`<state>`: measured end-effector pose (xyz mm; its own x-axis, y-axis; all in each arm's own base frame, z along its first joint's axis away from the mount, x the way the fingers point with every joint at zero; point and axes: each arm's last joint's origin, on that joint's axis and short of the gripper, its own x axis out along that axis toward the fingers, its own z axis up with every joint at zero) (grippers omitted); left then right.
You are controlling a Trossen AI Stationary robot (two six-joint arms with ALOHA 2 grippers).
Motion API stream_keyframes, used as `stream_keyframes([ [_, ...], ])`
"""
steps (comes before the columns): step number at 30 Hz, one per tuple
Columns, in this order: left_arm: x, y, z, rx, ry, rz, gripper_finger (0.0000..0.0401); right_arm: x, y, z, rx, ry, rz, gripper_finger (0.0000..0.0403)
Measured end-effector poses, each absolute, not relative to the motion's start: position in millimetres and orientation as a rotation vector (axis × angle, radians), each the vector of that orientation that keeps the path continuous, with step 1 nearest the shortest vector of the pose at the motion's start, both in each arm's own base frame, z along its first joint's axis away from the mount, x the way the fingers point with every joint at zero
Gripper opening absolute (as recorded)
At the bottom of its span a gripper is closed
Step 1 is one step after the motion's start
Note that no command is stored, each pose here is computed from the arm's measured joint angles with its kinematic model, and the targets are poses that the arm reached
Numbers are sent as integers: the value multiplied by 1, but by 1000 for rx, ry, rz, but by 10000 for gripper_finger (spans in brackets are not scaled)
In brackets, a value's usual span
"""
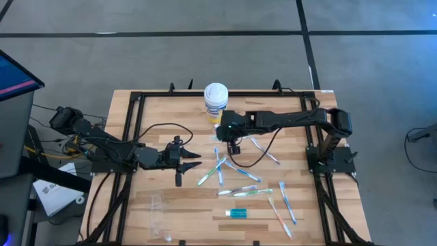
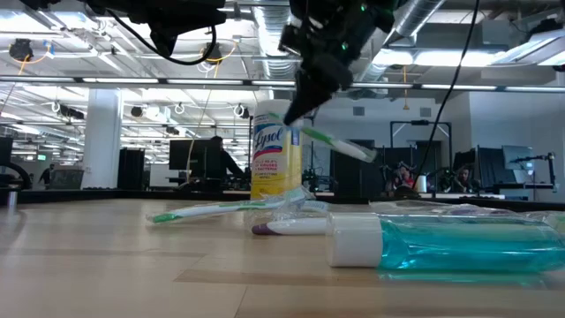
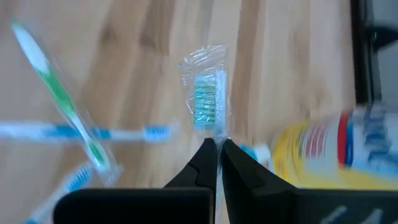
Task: Pick & Place toothbrushing station
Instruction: Put the top green toothbrush into the transparent organizer
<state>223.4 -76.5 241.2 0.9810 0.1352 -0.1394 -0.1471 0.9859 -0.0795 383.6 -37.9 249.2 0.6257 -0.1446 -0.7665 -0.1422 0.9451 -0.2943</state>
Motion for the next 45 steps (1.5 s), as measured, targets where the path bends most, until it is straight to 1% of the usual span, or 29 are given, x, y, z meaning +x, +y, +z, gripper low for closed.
stream_keyframes([
  [7,223,-77,241,-90,134,142,106,396,-23,283,-319,765,3,0],
  [14,223,-77,241,-90,133,143,106,402,-20,305,-265,678,-27,0],
  [21,223,-76,241,-86,132,155,106,391,-13,335,-256,557,-24,0],
  [27,223,-75,242,-61,128,198,106,375,6,374,-254,356,41,0],
  [34,223,-75,243,-51,119,201,106,377,24,384,-270,247,79,0],
  [38,224,-75,244,-35,103,198,106,377,32,386,-272,221,96,0],
  [45,224,-75,256,24,7,193,106,377,45,392,-272,150,123,0],
])
